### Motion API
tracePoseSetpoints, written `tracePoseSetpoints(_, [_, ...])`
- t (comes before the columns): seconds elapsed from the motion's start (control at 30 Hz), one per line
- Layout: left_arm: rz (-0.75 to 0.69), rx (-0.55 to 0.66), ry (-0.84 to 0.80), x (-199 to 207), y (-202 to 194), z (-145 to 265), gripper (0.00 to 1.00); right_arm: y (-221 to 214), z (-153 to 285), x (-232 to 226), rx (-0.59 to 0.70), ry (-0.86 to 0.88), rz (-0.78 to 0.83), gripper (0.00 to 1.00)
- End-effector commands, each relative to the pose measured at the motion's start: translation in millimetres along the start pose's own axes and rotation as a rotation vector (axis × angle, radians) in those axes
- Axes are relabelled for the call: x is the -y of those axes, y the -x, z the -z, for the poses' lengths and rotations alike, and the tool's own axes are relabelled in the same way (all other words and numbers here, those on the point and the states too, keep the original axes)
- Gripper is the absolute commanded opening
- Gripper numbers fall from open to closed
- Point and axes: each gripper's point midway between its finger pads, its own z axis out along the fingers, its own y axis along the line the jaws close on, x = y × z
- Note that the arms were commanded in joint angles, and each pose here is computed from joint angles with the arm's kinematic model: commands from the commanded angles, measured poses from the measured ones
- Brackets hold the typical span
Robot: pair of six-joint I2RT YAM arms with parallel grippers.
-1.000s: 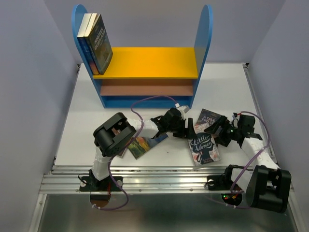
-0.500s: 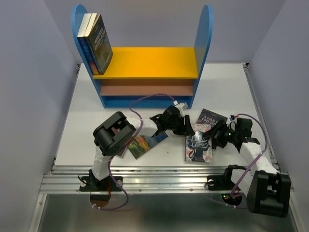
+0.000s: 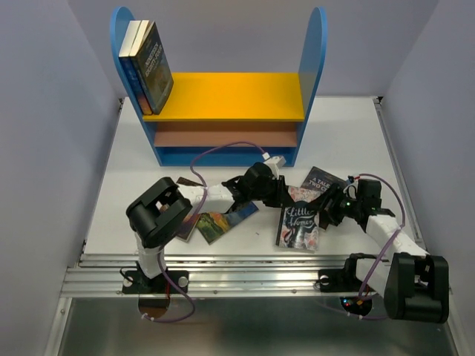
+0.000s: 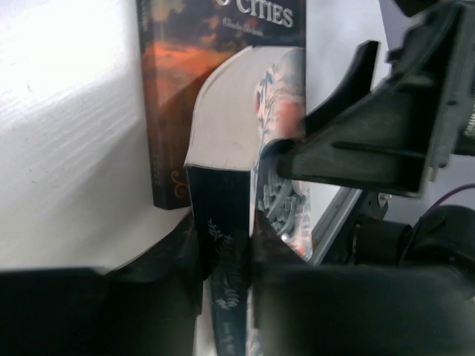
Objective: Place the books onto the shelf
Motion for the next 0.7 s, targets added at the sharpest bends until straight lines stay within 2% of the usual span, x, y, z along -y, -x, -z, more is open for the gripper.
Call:
tracePoseSetpoints(0.0, [-0.1,0.112,-0.013,30.7,30.4,31.0,0.0,-12.3,-5.9,24.7,-0.04,-0.119,-0.052,0.67])
tracePoseSetpoints(0.23, [-0.118,0.199,0.043,27.4,43.4,58.9,0.0,-4.3,-8.7,26.9,-0.033,-0.144,-0.042,0.74])
tracePoseSetpoints(0.33, [-0.121,0.247,0.055,25.5,50.1,66.5,0.0,0.0,-6.2,13.3,-0.033,-0.095,-0.011,0.86])
tracePoseSetpoints(0.37, [-0.121,0.258,0.07,26.0,54.3,71.3,0.0,4.7,-4.0,7.2,-0.016,-0.079,0.008,0.95])
tracePoseSetpoints(0.4, [-0.125,0.27,0.089,25.3,57.8,74.3,0.0,7.0,-2.7,4.4,-0.006,-0.074,0.016,0.98])
tracePoseSetpoints(0.57, [-0.207,0.446,0.18,34.3,103.5,114.5,0.0,21.0,2.9,-8.5,0.046,-0.051,0.074,1.0])
tracePoseSetpoints(0.67, [-0.265,0.592,0.153,62.4,134.4,161.8,0.0,29.2,7.6,-22.6,0.062,-0.015,0.13,1.0])
